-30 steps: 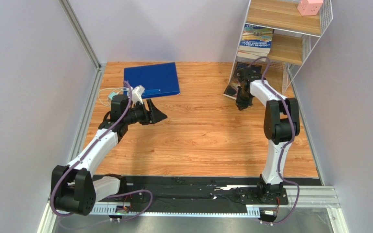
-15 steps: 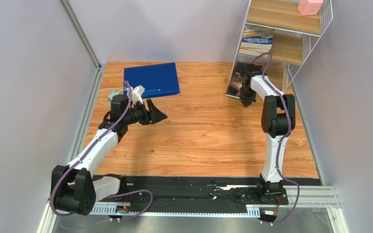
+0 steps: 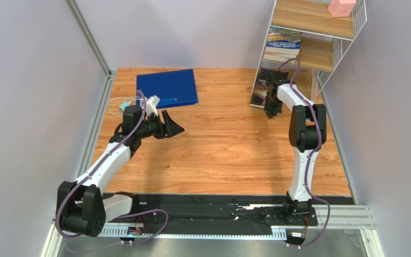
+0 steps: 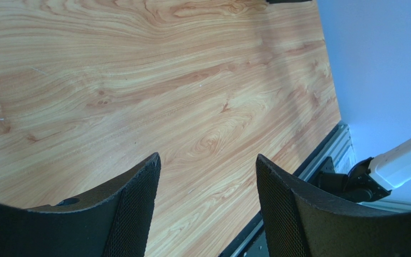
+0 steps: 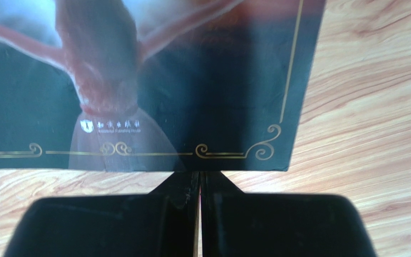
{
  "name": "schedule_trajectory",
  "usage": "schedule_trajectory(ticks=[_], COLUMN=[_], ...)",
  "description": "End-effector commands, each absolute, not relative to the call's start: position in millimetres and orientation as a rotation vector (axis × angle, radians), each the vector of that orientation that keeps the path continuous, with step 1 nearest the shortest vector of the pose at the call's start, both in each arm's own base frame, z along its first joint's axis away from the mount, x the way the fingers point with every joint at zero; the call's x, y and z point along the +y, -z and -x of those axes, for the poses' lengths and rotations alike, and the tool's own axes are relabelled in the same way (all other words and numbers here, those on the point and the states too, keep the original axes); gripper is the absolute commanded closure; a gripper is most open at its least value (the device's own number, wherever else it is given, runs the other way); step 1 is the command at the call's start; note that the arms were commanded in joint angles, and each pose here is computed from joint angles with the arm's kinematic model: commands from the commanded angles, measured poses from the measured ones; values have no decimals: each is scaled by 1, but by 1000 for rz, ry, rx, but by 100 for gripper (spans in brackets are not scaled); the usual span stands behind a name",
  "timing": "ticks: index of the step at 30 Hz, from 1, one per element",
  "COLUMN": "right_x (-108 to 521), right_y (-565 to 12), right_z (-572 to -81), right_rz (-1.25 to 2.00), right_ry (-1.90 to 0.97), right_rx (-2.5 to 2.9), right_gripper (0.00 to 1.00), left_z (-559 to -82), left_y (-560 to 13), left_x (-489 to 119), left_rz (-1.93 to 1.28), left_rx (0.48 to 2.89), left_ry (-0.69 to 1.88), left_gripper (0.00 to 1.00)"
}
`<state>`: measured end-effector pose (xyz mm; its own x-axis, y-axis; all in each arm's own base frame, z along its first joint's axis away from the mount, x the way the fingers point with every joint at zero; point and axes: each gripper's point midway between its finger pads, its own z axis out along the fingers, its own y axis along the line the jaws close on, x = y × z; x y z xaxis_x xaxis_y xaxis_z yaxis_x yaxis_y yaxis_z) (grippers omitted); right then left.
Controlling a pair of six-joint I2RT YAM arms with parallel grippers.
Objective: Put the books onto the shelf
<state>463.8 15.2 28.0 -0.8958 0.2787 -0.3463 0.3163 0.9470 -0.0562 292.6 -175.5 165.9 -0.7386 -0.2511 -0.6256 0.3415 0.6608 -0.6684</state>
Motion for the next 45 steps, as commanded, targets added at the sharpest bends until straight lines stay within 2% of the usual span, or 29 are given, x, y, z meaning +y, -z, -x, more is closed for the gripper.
schedule_trajectory(ticks=[1,11,17,27,45], right_x=[31,84,94,79,61], right_y=[-56,-38,-24,-33,-48], right_z=[-475,-470,-480,-511,-539], right_rz=[-416,-349,-373,-415,-477], right_ry=[64,-134,-195,-98,-52], right_rx=[2635,2706,2722,2645,2565], right_gripper=[100,100,100,100,100], left_z=[-294,-290,-289,-288,-287], left_y=[-169,-166,-167,-165,-162], left_x=[-177,-177,-176,-175,-173], left_rz=[-111,-108,-113,-118,-121], left_rx=[2118,2120,2116,2126,2135], left_ry=[1068,1074,1067,1053,1037], left_gripper=[29,29,29,30,30])
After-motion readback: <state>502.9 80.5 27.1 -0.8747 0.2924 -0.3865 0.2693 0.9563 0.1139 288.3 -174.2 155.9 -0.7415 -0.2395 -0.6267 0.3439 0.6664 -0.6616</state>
